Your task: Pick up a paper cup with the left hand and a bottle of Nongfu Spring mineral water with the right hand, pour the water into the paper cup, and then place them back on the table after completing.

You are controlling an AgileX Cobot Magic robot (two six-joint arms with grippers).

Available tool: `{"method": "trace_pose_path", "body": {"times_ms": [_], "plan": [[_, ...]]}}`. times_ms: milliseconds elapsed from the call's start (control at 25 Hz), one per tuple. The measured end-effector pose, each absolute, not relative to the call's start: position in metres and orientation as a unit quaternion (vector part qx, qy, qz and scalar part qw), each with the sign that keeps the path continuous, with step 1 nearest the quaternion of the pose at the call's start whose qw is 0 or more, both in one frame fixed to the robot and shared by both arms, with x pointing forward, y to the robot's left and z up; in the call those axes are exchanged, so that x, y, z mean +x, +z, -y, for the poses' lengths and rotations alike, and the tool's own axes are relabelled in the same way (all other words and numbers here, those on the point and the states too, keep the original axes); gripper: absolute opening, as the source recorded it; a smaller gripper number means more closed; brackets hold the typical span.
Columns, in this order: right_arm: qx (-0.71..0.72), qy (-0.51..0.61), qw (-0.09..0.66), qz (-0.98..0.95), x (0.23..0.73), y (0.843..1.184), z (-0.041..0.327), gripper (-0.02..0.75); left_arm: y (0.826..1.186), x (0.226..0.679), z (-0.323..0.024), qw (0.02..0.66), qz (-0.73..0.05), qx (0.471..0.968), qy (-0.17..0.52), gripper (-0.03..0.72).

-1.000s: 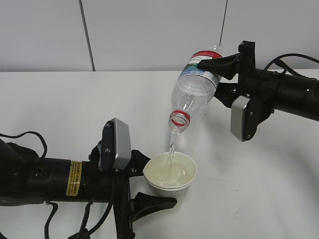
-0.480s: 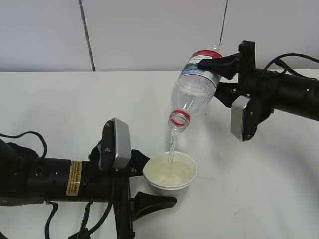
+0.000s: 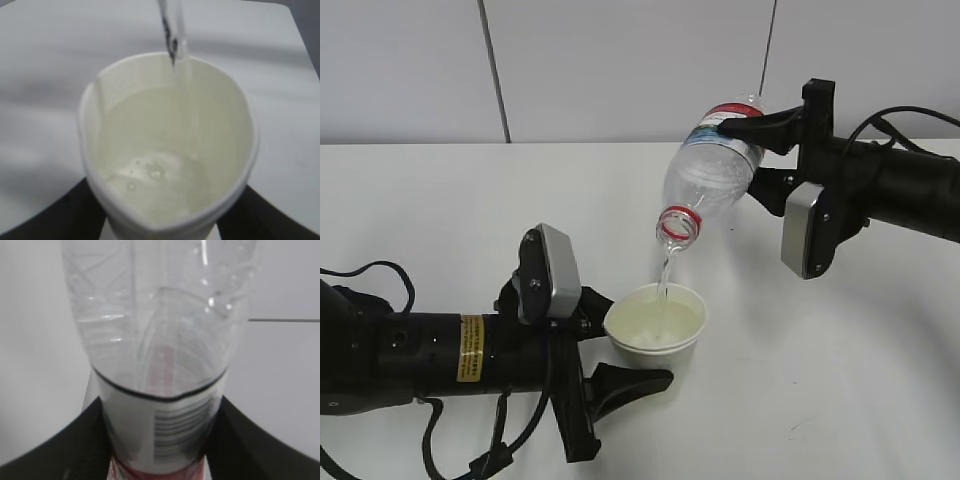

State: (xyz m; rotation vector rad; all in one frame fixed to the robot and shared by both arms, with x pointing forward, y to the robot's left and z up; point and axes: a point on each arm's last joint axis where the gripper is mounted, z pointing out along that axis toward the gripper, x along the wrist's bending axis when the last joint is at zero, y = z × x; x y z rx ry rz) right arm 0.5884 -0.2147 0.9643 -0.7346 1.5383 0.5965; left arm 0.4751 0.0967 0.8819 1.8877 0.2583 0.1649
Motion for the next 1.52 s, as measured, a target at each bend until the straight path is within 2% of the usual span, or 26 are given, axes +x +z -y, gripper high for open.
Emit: {"method": "trace_pose_path", "body": {"times_ms": [200, 440, 720, 880, 1120, 1520], "plan": [[-0.242, 0.327, 0.586, -0.701, 0.588, 0.964, 0.215, 0.377, 0.883, 0.479, -0.098, 0.58, -0.135, 0.799, 0.082, 0.403], [-0.061, 0.46, 0.491, -0.737, 0.589, 0.965, 0.215, 0.377, 0.884, 0.486, -0.1, 0.581, -0.148, 0.792, 0.116, 0.402], [0.1, 0.546, 0.408, -0.724, 0.592, 0.967, 0.218, 0.377, 0.888, 0.506, -0.112, 0.579, -0.241, 0.756, 0.187, 0.401], [0.153, 0.573, 0.372, -0.714, 0.594, 0.963, 0.218, 0.377, 0.888, 0.516, -0.124, 0.57, -0.273, 0.742, 0.223, 0.401], [0.2, 0.577, 0.326, -0.721, 0.598, 0.937, 0.218, 0.377, 0.889, 0.529, -0.142, 0.56, -0.318, 0.723, 0.251, 0.401], [0.23, 0.579, 0.305, -0.72, 0.591, 0.924, 0.219, 0.377, 0.867, 0.532, -0.15, 0.544, -0.342, 0.727, 0.244, 0.401]]}}
